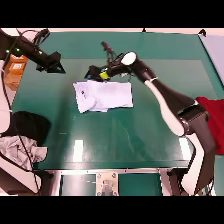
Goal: Fold the shirts.
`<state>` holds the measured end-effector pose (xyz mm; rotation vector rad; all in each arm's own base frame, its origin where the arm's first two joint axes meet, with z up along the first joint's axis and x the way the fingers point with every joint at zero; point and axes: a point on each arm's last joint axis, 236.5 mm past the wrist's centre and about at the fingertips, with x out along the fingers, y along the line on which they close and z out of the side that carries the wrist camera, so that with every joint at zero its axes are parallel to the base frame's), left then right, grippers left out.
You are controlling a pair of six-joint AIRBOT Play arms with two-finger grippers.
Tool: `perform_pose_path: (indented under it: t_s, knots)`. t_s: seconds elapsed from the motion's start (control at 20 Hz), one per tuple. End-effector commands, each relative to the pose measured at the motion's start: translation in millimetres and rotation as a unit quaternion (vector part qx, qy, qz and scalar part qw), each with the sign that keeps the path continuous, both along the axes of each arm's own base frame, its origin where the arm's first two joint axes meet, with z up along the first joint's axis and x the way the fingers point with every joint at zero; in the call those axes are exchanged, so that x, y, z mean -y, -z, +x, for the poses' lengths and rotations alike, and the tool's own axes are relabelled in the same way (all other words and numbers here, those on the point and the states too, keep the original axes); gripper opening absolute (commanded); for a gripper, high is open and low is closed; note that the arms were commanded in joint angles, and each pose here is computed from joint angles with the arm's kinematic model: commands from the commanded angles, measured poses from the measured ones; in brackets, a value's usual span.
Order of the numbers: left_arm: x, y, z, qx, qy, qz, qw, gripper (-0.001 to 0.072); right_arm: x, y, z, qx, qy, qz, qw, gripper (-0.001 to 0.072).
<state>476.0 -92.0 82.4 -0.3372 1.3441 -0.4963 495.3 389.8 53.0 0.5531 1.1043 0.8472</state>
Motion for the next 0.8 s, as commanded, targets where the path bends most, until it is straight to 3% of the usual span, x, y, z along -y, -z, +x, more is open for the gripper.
perform_pose_path:
  t_s: [0.0,0.1,0.2,0.35,0.55,0.75]
  knots:
    - [-18,3,-1,-0.002,-0.005,0.011,1.000,0.0021,108,-12,23,-0.032,0.052,-0.057,0.997,0.0380]
    - [-22,5,0,-0.002,-0.008,0.022,1.000,0.0022,183,-2,21,-0.063,0.081,-0.121,0.987,0.0424]
    - [-33,11,0,-0.004,-0.014,0.048,0.999,0.0021,230,30,4,-0.120,0.097,-0.160,0.975,0.0547]
    - [-57,22,-1,-0.012,-0.025,0.101,0.995,0.0021,243,95,-29,-0.206,0.101,-0.165,0.959,0.0548]
    - [-111,36,-11,-0.037,-0.039,0.242,0.969,0.0021,207,140,-46,-0.225,0.103,-0.110,0.963,0.0547]
    - [-116,37,-19,-0.054,-0.036,0.254,0.965,0.0021,163,137,-43,-0.216,0.099,-0.054,0.970,0.0547]
